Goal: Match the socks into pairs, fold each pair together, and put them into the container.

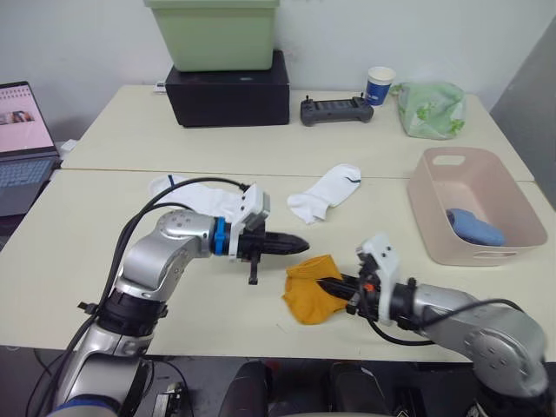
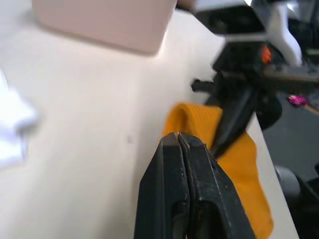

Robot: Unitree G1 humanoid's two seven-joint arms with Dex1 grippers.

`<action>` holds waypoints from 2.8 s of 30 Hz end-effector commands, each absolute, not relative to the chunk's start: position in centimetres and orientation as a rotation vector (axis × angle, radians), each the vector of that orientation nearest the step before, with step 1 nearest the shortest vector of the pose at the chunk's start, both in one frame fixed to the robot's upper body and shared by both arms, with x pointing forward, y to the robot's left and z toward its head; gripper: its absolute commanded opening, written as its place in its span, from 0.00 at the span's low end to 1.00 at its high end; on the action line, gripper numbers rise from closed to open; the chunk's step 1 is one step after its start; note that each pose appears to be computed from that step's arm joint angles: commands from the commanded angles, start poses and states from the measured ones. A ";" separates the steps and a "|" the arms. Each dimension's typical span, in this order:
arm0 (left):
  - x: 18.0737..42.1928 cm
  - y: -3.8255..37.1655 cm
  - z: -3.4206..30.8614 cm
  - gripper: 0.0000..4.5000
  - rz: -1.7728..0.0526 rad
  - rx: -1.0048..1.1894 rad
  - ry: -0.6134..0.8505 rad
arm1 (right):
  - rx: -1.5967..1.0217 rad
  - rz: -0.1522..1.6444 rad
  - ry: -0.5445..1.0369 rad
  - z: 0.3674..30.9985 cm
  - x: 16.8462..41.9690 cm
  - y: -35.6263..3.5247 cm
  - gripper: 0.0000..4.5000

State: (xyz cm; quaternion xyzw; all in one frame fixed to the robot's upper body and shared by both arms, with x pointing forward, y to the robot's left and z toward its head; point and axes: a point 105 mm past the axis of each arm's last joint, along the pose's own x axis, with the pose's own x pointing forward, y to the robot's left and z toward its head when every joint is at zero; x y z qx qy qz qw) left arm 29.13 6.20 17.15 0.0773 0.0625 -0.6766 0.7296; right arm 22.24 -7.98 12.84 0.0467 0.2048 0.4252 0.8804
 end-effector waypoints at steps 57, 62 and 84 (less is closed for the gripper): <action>29.3 -2.0 23.8 1.00 -1.621 0.213 -0.077 | -0.844 0.321 0.349 24.7 26.7 -27.3 0.85; 31.1 0.7 24.3 1.00 -1.493 0.247 -0.135 | -0.791 0.347 0.149 27.0 26.9 -24.8 0.85; 28.2 21.0 12.5 1.00 -0.839 0.210 0.177 | -0.331 0.789 0.017 16.0 23.2 -10.2 0.99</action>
